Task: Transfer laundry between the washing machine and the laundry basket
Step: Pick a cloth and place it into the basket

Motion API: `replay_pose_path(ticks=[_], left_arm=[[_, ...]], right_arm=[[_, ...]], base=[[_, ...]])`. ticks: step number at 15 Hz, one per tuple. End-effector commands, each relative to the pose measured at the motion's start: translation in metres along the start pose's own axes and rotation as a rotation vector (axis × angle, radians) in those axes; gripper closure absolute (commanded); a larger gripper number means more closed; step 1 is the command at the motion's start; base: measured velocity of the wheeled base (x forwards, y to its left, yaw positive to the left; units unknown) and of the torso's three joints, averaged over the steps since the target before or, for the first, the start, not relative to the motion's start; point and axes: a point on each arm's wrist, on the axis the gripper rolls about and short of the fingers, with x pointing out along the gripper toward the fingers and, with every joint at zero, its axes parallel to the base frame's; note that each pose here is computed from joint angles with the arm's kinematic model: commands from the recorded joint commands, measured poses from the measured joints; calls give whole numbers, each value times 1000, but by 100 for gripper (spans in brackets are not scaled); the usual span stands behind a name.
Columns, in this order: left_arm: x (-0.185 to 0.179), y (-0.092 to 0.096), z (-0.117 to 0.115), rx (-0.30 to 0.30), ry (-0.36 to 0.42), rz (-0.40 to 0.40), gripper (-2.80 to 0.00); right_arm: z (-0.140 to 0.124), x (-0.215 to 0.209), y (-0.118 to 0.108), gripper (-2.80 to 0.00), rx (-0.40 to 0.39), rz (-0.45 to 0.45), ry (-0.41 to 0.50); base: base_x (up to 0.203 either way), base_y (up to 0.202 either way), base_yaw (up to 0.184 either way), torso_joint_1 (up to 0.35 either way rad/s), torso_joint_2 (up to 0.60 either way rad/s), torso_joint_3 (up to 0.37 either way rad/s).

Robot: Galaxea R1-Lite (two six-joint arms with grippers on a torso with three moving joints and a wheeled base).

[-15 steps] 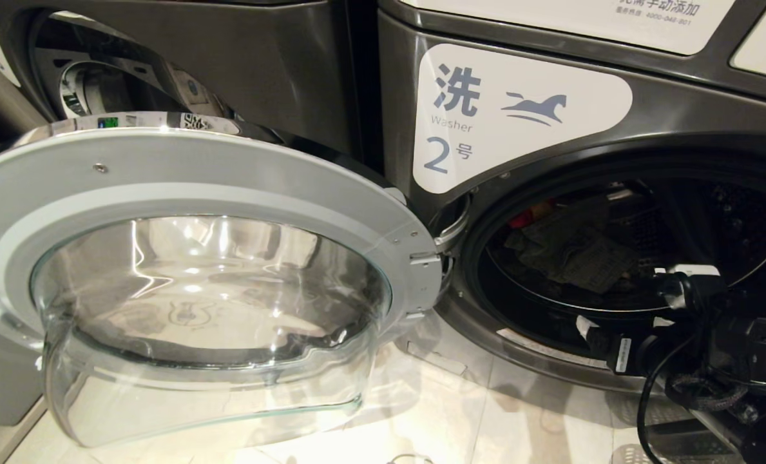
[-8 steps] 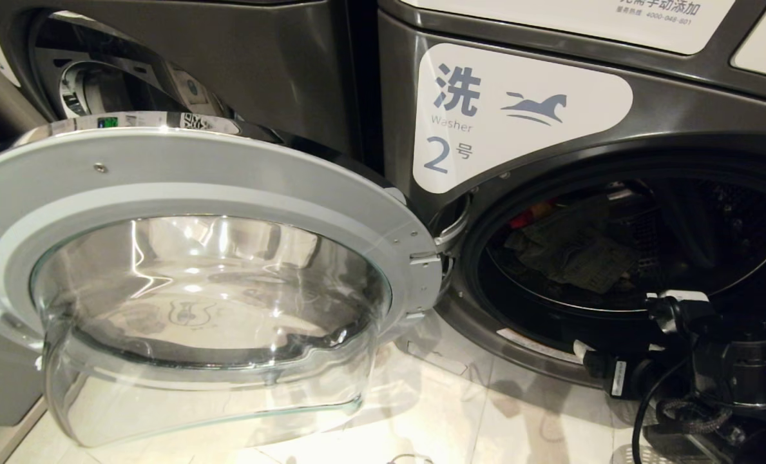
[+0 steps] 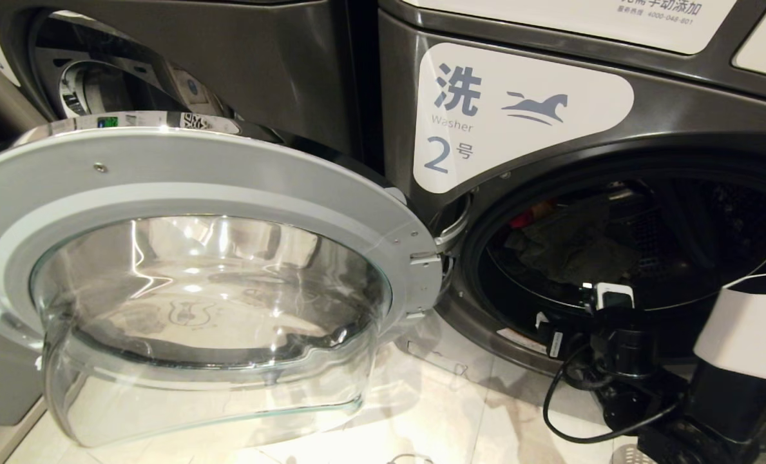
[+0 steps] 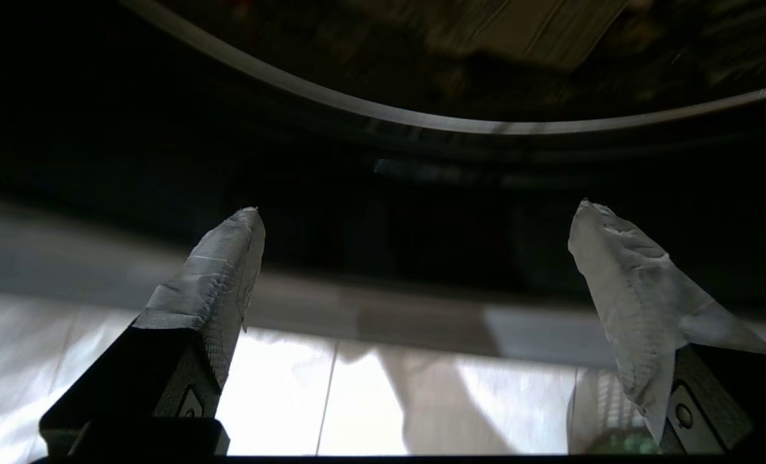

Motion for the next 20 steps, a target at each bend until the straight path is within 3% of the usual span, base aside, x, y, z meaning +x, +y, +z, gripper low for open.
replay_pose_path(ticks=[1,8,11,15,20], left_arm=[[0,0,0,0,1,0,0],[0,0,0,0,1,0,0],[0,0,0,0,1,0,0],[0,0,0,0,1,0,0],[0,0,0,0,1,0,0]], right_arm=[[-20,34,4,-280,-4,-77,-29],[-15,99,-13,-280,40,-195,-128],[4,129,-11,-280,85,-179,-213],[31,166,-2,-280,97,-160,-240],[30,208,1,-280,80,-93,-217]], base=[[0,0,0,0,0,0],[0,0,0,0,0,0],[0,0,0,0,0,0],[0,0,0,0,0,0],[0,0,0,0,0,0]])
